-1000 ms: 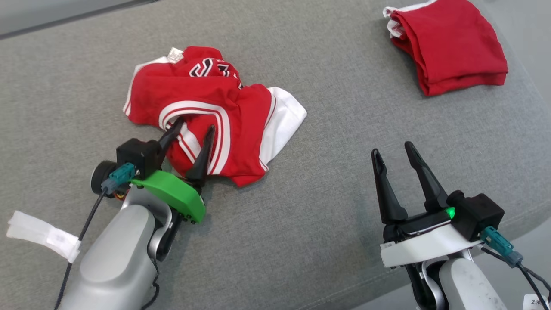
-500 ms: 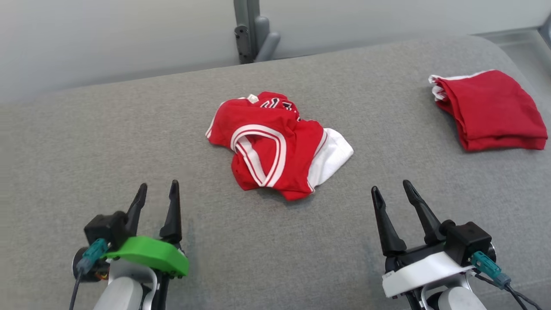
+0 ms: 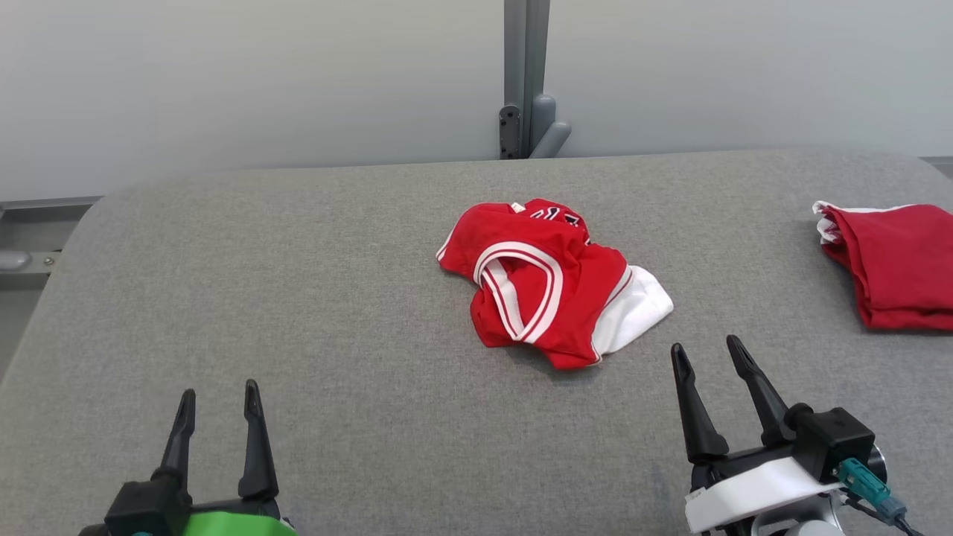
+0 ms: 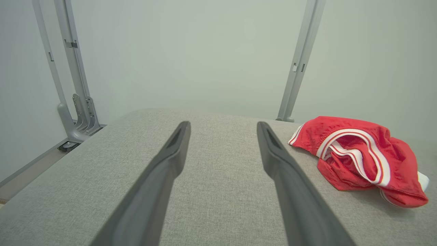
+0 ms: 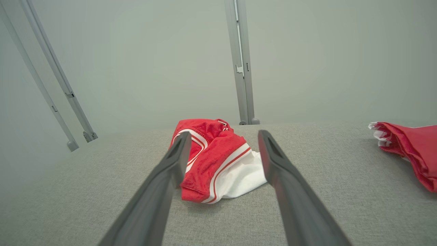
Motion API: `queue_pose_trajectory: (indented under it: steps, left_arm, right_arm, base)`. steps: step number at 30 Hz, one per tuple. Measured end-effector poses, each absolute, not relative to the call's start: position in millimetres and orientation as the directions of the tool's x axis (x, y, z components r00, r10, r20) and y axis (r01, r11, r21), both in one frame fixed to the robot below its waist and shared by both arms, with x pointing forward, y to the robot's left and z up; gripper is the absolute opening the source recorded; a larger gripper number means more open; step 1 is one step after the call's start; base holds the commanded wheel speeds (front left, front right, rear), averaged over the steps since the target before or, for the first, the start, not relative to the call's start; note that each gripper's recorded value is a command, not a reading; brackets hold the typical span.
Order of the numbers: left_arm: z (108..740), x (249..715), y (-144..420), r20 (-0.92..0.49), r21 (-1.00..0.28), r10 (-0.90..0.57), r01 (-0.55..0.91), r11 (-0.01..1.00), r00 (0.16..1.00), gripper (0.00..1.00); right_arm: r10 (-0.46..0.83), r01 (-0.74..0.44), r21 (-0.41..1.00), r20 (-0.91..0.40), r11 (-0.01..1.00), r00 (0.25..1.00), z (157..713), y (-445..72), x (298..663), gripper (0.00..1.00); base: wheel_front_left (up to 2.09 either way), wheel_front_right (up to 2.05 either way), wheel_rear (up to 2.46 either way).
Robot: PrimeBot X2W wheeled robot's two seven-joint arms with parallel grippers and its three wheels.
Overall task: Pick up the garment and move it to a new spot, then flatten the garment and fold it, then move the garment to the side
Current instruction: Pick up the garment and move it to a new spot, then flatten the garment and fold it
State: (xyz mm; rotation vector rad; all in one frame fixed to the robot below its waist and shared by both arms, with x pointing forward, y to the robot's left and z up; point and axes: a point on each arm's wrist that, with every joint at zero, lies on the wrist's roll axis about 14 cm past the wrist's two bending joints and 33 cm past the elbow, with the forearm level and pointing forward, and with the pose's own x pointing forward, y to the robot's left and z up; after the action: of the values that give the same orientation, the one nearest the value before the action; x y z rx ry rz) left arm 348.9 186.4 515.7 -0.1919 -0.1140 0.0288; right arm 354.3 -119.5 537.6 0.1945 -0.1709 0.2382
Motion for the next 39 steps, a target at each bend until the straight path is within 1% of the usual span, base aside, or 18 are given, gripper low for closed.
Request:
queue_pose_trajectory:
  steps: [8,20,39]
  left_arm:
    - [507,321,189,0.089,-0.134,0.052,-0.04,0.99,0.995,1.0]
    - [508,318,183,0.093,-0.13,0.04,-0.028,0.991,0.995,1.0]
    - [498,316,180,0.062,-0.096,0.024,-0.018,0.995,0.998,1.0]
  right_arm:
    - [0.234,-0.263,0.149,0.189,0.953,0.954,537,-115,348,1.0]
    - [0.238,-0.264,0.137,0.182,0.955,0.954,535,-115,346,1.0]
    - [0.24,-0.265,0.137,0.178,0.954,0.954,534,-115,348,1.0]
  base:
    - [0.0,0.0,0.0]
    - [0.0,0.0,0.0]
    - [0.0,0.0,0.0]
